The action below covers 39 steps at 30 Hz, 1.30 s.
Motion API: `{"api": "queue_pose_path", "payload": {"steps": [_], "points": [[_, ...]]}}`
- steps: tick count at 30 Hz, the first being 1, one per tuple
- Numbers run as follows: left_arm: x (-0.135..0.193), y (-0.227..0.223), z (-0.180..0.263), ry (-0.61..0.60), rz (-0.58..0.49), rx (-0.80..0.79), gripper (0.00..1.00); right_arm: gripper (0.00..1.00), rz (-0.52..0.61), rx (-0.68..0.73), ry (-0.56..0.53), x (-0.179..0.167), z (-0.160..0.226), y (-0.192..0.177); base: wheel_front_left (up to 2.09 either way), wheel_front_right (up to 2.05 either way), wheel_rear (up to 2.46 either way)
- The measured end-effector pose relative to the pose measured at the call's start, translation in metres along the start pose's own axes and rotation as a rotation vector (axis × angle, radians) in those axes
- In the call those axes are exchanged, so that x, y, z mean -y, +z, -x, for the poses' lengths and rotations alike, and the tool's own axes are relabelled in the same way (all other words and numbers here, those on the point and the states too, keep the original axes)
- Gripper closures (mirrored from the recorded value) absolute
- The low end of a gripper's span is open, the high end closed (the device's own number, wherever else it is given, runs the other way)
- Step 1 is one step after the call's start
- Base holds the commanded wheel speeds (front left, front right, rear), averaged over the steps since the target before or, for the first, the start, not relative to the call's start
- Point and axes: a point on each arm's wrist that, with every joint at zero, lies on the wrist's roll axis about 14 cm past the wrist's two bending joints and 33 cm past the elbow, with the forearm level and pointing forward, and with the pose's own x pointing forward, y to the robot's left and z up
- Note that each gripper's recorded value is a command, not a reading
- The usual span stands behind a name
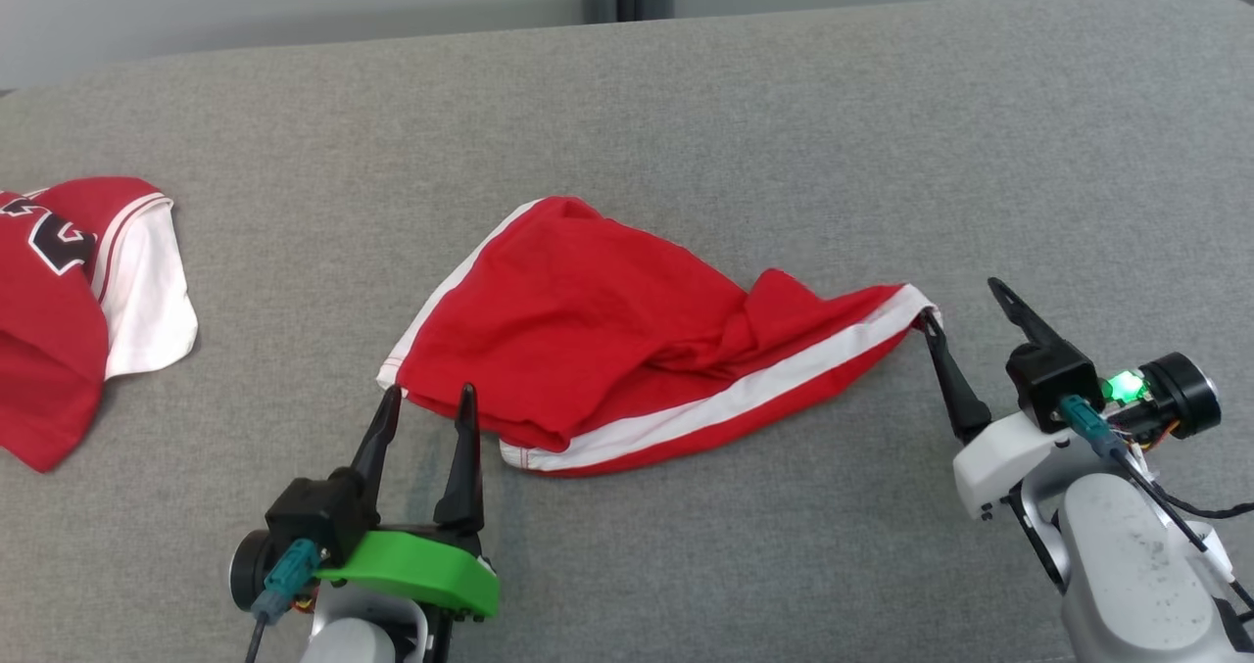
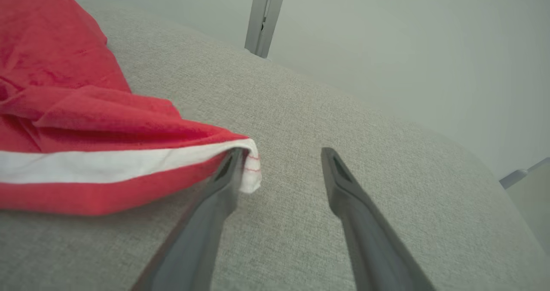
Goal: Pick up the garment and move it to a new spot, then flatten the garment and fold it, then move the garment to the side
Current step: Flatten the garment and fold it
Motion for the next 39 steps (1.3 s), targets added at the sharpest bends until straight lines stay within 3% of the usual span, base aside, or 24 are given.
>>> {"api": "queue_pose_path", "payload": {"steps": [6,14,25,39], "points": [[0.002,0.008,0.0,-0.008,-0.005,0.022,0.0,0.0,-0.037,-0.006,-0.066,0.013,0.014,-0.003,0.0,0.0,0.0],[0.006,0.017,0.009,-0.015,-0.02,0.048,0.0,0.0,-0.092,0.078,-0.13,0.022,0.031,0.022,0.0,0.0,0.0],[0.01,0.026,0.027,-0.019,-0.028,0.076,0.0,0.0,-0.167,0.157,-0.161,0.02,0.057,0.045,0.0,0.0,0.0],[0.002,0.023,0.041,0.019,-0.012,0.072,0.0,0.0,-0.286,0.145,-0.149,0.008,0.071,0.035,0.0,0.0,0.0]]}}
